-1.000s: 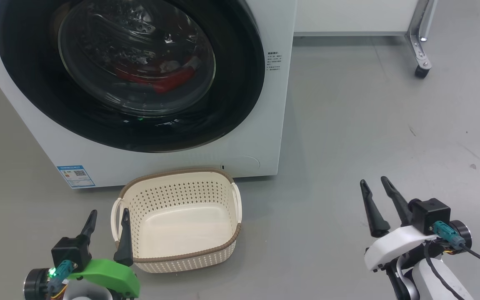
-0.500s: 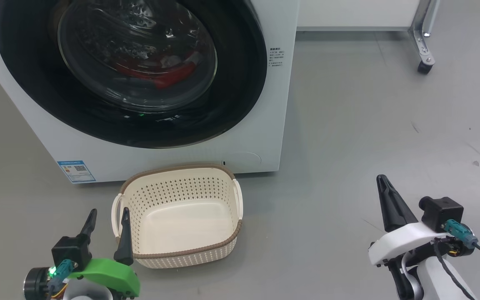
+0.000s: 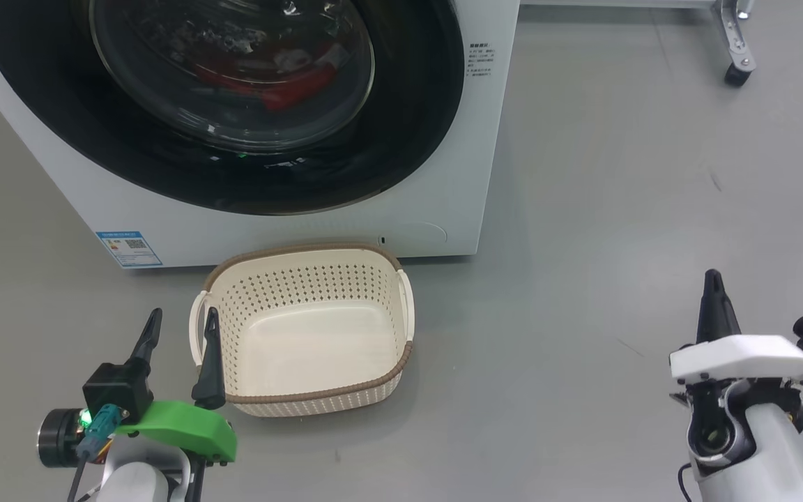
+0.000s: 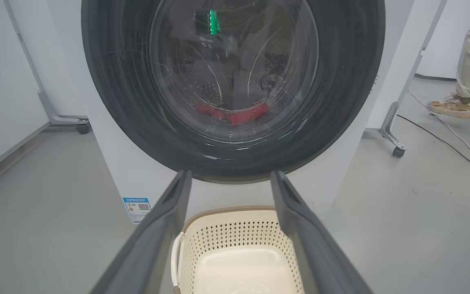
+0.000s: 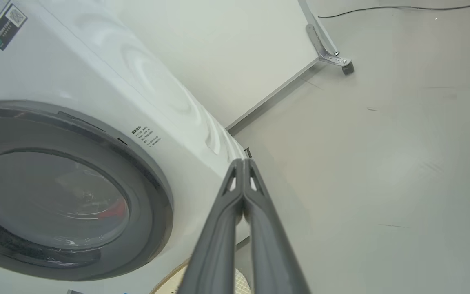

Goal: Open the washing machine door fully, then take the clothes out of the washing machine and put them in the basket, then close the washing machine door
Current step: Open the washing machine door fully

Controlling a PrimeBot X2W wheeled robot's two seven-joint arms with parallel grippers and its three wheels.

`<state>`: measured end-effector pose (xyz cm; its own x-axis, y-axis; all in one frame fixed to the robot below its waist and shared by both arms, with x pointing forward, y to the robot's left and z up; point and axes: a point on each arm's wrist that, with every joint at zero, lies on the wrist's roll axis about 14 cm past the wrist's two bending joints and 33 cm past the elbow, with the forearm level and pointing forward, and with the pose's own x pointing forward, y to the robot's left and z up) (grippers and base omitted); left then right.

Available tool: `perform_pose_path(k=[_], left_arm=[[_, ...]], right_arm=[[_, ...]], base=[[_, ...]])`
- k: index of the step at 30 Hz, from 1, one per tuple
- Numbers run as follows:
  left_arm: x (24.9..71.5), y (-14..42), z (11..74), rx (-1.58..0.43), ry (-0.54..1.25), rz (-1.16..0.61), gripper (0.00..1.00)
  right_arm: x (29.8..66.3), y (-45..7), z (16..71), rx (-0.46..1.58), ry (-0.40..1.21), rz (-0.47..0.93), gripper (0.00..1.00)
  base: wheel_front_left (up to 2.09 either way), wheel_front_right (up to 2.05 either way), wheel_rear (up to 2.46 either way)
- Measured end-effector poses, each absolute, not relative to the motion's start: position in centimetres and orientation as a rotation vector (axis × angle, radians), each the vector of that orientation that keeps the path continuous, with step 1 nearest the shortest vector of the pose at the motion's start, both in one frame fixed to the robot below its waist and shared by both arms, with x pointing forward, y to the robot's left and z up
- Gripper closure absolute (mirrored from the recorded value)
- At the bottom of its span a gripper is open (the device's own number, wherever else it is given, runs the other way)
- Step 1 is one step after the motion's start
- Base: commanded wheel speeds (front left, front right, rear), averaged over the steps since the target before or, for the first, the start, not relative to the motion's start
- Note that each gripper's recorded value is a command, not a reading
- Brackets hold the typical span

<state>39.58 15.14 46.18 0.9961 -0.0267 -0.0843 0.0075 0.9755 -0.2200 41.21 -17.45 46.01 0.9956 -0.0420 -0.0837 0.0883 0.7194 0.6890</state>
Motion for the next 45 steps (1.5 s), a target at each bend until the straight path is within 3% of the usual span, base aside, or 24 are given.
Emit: perform_pose_path(k=[9,17,34,45], left_arm=[[41.7,15.1,46.4,-0.217,0.07,-0.021,0.0],[43.9,15.1,46.1,-0.214,0.059,-0.029,0.0],[48.0,15.2,43.0,-0.192,0.089,-0.033,0.0],[48.6,15.9,40.7,-0.184,0.137,-0.02,0.0]], right_arm=[[46.5,-16.5,46.8,1.193,0.117,-0.053,1.0],[51.8,-14.8,49.0,1.311,0.124,0.059,1.0],[61.9,-10.8,51.3,1.34,0.209,0.312,1.0],[65.4,-5.2,51.5,1.296,0.339,0.488,1.0]], base=[[0.0,0.0,0.0],[0.0,0.0,0.0],[0.0,0.0,0.0],[0.0,0.0,0.0]])
